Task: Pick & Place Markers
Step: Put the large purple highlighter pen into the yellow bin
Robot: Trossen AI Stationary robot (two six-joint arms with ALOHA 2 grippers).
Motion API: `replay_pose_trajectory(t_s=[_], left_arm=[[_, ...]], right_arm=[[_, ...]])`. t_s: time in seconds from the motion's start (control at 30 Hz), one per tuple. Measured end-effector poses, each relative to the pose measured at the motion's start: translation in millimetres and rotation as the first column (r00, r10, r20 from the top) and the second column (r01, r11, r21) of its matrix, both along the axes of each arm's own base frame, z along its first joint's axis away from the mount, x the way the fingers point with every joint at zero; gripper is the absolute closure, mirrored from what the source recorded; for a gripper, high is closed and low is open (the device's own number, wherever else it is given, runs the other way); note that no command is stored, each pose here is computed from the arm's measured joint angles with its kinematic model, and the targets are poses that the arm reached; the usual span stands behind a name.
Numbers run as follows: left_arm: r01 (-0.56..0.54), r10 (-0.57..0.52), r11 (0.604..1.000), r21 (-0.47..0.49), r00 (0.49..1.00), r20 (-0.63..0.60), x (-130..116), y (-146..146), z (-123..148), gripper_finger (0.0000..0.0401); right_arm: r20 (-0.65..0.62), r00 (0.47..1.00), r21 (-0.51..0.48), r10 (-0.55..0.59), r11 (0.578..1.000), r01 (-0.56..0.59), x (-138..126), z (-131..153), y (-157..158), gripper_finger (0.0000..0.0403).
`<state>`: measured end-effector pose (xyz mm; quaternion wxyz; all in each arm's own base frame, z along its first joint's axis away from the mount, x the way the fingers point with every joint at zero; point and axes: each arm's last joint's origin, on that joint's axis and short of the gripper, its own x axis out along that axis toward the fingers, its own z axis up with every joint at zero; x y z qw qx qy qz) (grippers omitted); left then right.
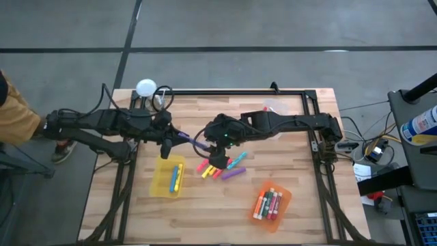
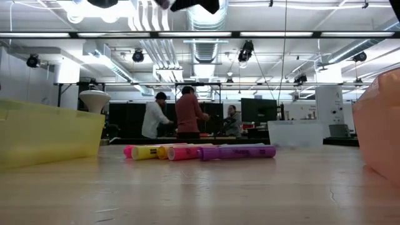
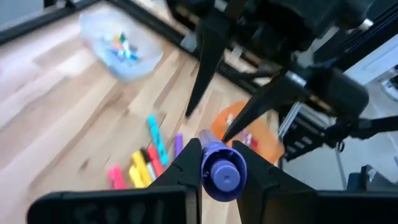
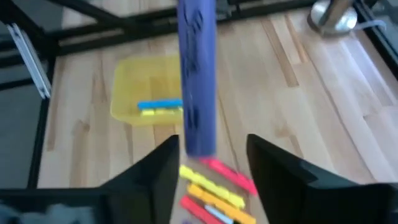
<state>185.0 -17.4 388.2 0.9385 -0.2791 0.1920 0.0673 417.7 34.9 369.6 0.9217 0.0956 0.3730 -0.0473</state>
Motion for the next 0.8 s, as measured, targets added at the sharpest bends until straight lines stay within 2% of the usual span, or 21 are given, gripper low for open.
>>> replay_pose_trajectory(t_s=[0.1, 0.23, 0.37, 0.43, 0.63, 0.73, 0.8], left_arm=[[0.002, -0.004, 1.0, -0.024, 0.997, -0.082, -4.0, 0.0, -7.0, 0.0351], [-0.021, 0.007, 0.998, -0.055, 0.97, -0.244, -10.6, 0.2, -20.9, 0.0351], [-0.083, 0.04, 0.994, -0.076, 0.891, -0.452, -18.7, 0.9, -40.0, 0.0351], [-0.105, 0.036, 0.989, -0.106, 0.855, -0.517, -21.8, 0.5, -48.8, 0.0351], [-0.091, -0.142, 0.944, -0.317, 0.755, -0.64, -22.9, -7.1, -86.7, 0.0347], [-0.091, -0.193, 0.932, -0.351, 0.695, -0.693, -24.9, -10.5, -111.0, 0.0343], [-0.108, -0.195, 0.928, -0.357, 0.675, -0.711, -25.4, -10.7, -126.0, 0.0343]], right_arm=[[-0.051, 0.999, -0.01, 0.005, 1.0, -0.006, -2.1, -7.4, -0.1, 0.0189], [-0.092, 0.996, -0.027, 0.02, 0.999, -0.023, -2.7, -17.2, -0.1, 0.0164], [-0.135, 0.991, -0.032, 0.02, 0.999, -0.024, -3.1, -29.9, -0.2, 0.0155], [-0.159, 0.987, -0.027, 0.011, 0.999, -0.016, -3.3, -37.6, -0.2, 0.0155], [-0.225, 0.974, -0.022, -0.002, 1.0, -0.003, -5.2, -58.4, -0.4, 0.0163], [-0.255, 0.967, -0.018, -0.01, 1.0, 0.006, -6.7, -67.6, -0.5, 0.0166], [-0.268, 0.963, -0.016, -0.016, 1.0, 0.012, -7.4, -71.7, -0.6, 0.0168]])
